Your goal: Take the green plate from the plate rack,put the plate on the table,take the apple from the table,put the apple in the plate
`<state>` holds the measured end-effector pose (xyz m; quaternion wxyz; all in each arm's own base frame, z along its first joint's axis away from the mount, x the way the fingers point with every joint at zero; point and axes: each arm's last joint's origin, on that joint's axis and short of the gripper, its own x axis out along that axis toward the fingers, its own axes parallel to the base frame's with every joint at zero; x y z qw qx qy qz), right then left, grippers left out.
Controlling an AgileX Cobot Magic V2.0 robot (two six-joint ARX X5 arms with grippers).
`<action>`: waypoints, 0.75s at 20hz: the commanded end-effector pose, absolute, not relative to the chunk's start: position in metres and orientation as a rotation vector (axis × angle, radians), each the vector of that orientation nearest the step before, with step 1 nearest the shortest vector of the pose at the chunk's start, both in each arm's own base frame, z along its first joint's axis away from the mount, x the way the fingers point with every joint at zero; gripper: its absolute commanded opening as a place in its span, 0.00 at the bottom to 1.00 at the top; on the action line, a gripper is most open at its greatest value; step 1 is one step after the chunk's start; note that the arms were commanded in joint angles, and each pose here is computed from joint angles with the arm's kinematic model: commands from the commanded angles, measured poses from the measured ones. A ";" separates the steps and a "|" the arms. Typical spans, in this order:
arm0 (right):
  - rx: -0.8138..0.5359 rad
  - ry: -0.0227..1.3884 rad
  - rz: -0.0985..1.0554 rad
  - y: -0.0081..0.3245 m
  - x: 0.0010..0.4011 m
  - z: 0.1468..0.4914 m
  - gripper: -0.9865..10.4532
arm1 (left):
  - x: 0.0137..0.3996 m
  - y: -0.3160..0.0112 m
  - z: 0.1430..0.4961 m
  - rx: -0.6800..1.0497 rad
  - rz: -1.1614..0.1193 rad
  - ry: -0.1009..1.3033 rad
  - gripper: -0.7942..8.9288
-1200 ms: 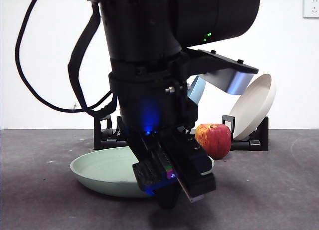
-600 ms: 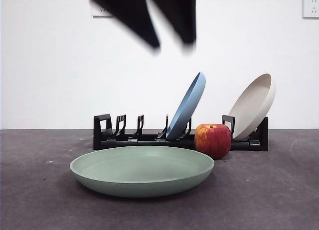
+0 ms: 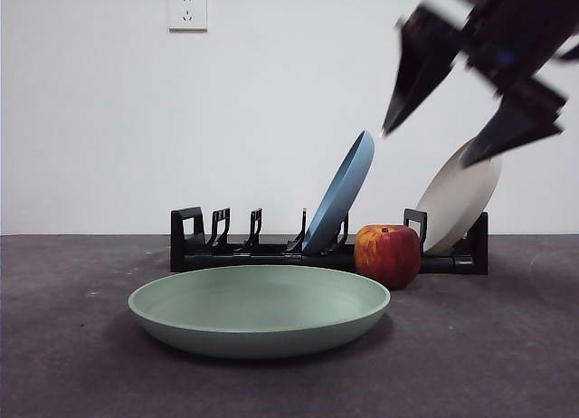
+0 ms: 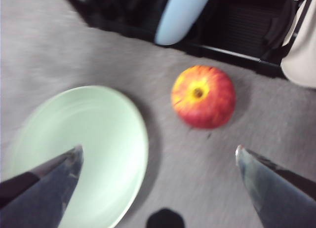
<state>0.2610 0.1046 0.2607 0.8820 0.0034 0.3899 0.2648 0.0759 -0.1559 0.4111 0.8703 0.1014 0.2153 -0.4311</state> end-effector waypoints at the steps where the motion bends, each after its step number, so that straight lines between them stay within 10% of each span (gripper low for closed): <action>1: -0.023 0.826 0.505 0.119 0.275 0.241 0.64 | 0.073 -0.150 0.412 0.191 -0.899 0.459 0.41; 15: -0.075 0.803 0.400 0.143 0.322 0.170 0.64 | 0.070 -0.144 0.406 0.221 -0.882 0.534 0.41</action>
